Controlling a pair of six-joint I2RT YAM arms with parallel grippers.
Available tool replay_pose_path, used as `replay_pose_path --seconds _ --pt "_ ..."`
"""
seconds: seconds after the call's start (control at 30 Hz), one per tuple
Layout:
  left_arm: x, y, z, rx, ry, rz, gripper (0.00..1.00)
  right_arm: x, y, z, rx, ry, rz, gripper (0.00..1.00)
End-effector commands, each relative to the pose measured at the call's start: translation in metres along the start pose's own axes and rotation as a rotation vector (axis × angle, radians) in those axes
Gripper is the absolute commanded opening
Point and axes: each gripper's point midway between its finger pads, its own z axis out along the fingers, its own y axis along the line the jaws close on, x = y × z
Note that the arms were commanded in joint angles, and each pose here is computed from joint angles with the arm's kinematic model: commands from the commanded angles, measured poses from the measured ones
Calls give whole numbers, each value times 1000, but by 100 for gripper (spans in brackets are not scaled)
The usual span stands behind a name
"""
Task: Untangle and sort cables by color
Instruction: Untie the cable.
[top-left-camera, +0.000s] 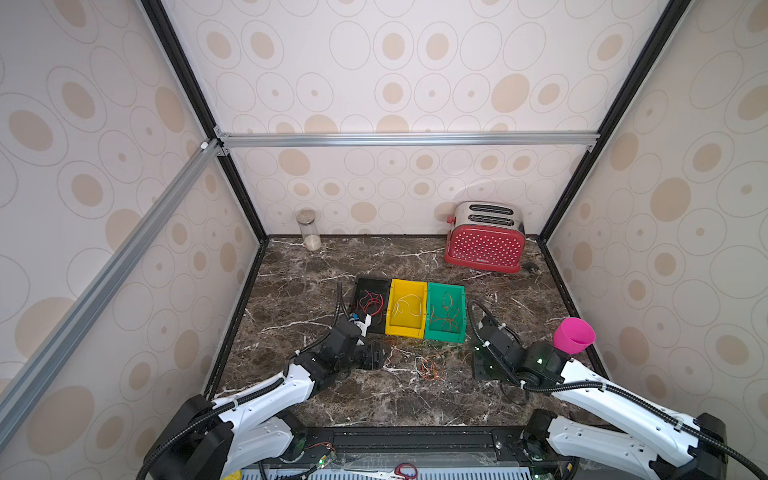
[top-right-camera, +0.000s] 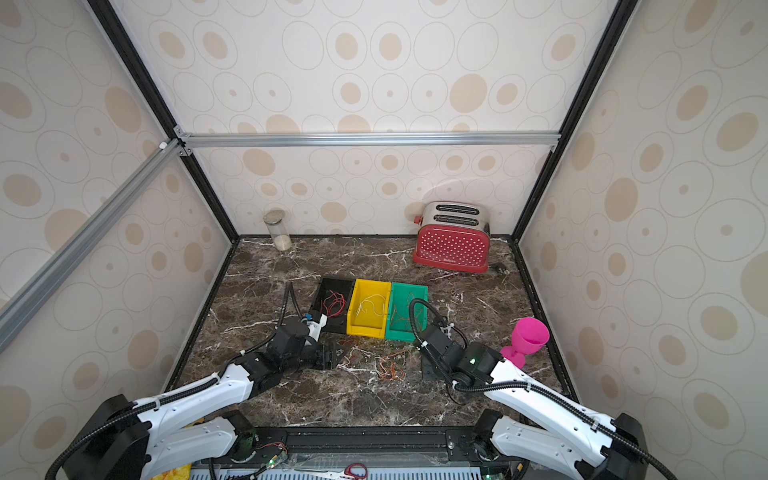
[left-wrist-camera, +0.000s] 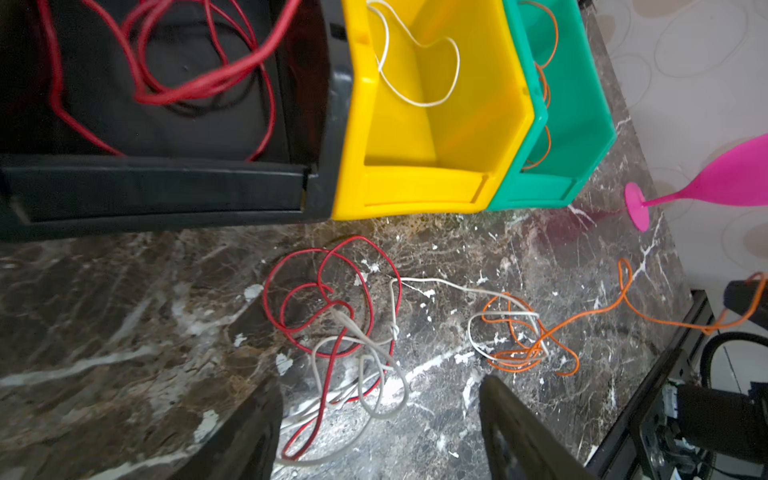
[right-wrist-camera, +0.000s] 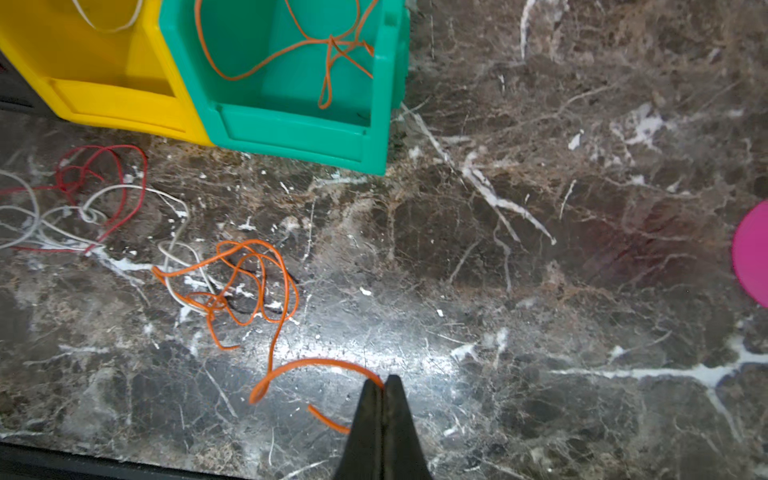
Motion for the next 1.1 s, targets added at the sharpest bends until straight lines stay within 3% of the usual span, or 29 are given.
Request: replay_pose_path --seconds 0.0,0.2,0.27,0.5,0.77,0.93,1.07 --pt "-18 -30 2 83 -31 77 75 14 -20 7 90 48 49 2" --pt "-22 -50 12 127 -20 129 75 30 -33 19 174 121 44 13" --pt "-21 -55 17 145 -15 138 75 29 -33 20 178 123 37 26" --pt "-7 -59 41 142 42 162 71 27 -20 18 118 129 18 32" --pt "-4 -62 47 124 45 195 71 -5 39 3 -219 -15 -53 35" --pt "0 -61 53 127 55 191 70 -14 57 23 -247 -63 -151 42" --pt "3 -59 56 119 64 185 70 -18 71 40 -271 -72 -212 55"
